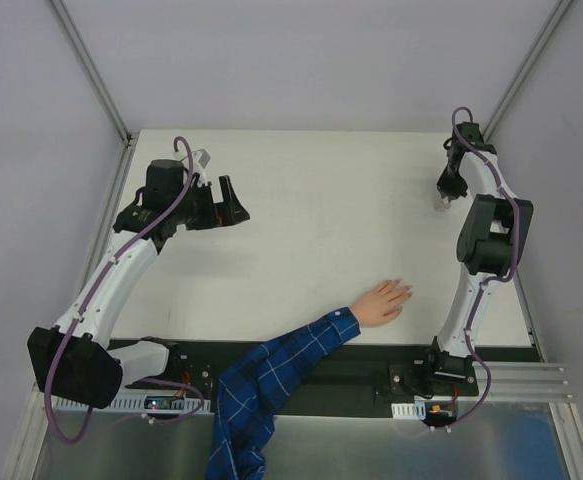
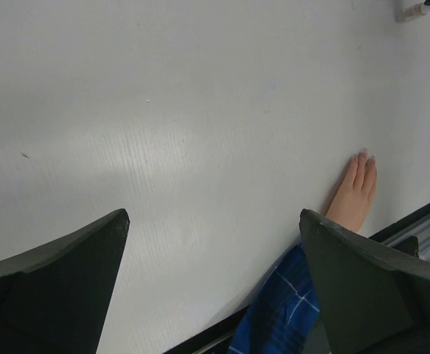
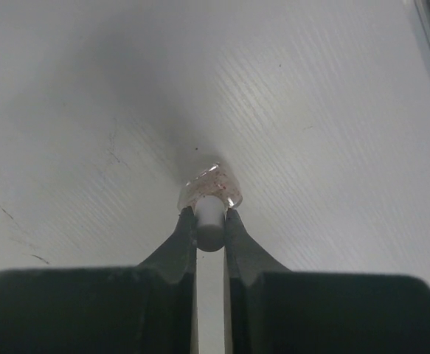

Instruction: Paint the nails

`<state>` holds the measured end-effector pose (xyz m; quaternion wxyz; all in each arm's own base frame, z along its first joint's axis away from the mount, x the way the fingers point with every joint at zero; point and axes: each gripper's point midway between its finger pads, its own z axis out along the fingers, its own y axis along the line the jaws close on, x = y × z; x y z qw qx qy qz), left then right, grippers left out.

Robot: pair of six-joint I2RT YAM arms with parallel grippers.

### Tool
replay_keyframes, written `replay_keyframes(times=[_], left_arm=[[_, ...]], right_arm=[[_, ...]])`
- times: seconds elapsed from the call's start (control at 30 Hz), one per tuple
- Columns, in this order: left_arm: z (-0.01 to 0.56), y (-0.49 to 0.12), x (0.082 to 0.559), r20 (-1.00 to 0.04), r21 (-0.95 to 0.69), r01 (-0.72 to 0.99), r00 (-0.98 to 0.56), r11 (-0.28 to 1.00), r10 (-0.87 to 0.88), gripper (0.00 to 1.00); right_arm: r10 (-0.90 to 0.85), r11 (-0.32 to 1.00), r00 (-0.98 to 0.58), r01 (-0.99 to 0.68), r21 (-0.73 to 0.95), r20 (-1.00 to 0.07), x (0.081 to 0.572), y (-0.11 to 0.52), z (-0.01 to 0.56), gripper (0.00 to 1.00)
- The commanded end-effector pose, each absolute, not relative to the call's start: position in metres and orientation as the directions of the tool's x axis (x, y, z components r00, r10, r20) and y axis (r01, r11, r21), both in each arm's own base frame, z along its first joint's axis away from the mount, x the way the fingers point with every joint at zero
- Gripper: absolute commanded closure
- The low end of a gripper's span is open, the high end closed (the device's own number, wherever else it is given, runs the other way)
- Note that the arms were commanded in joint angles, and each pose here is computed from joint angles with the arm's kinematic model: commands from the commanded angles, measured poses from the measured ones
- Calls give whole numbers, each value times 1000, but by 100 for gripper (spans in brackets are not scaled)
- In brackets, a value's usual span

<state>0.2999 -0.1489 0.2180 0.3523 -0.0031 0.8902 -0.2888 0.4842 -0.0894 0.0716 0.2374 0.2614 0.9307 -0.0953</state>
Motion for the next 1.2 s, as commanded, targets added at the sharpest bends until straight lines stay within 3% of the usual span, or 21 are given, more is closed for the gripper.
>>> replay_keyframes(times=[0.0, 0.13, 0.27, 0.5, 0.57, 0.73, 0.93, 1.17], left_arm=[[225, -157, 301, -609, -562, 225, -764, 796, -214, 1], [226, -166, 298, -595, -595, 265, -780, 758, -194, 1], [235, -180, 294, -615, -634, 347, -768, 691, -179, 1], [245, -211, 274, -751, -596, 568, -644, 567, -144, 2], [259, -222, 263, -815, -545, 668, -565, 507, -130, 10], [274, -246, 229, -964, -254, 880, -198, 401, -177, 14], [269, -271, 201, -997, -25, 954, 0, 298, -84, 21], [270, -284, 190, -972, 224, 952, 234, 207, -23, 32]], right_arm=[[381, 843, -741, 524, -122, -554, 480, -91, 118, 99], [321, 841, -707, 518, -153, -630, 453, -87, 180, 99], [297, 870, -727, 473, -138, -620, 411, -70, 197, 99], [252, 967, -719, 217, 136, -647, 353, 18, 220, 99], [262, 963, -727, 158, 217, -634, 339, 51, 222, 99], [281, 933, -745, 65, 354, -605, 287, 135, 233, 99], [288, 865, -760, -55, 499, -582, 237, 215, 262, 99], [314, 829, -764, -69, 555, -563, 221, 244, 297, 99]])
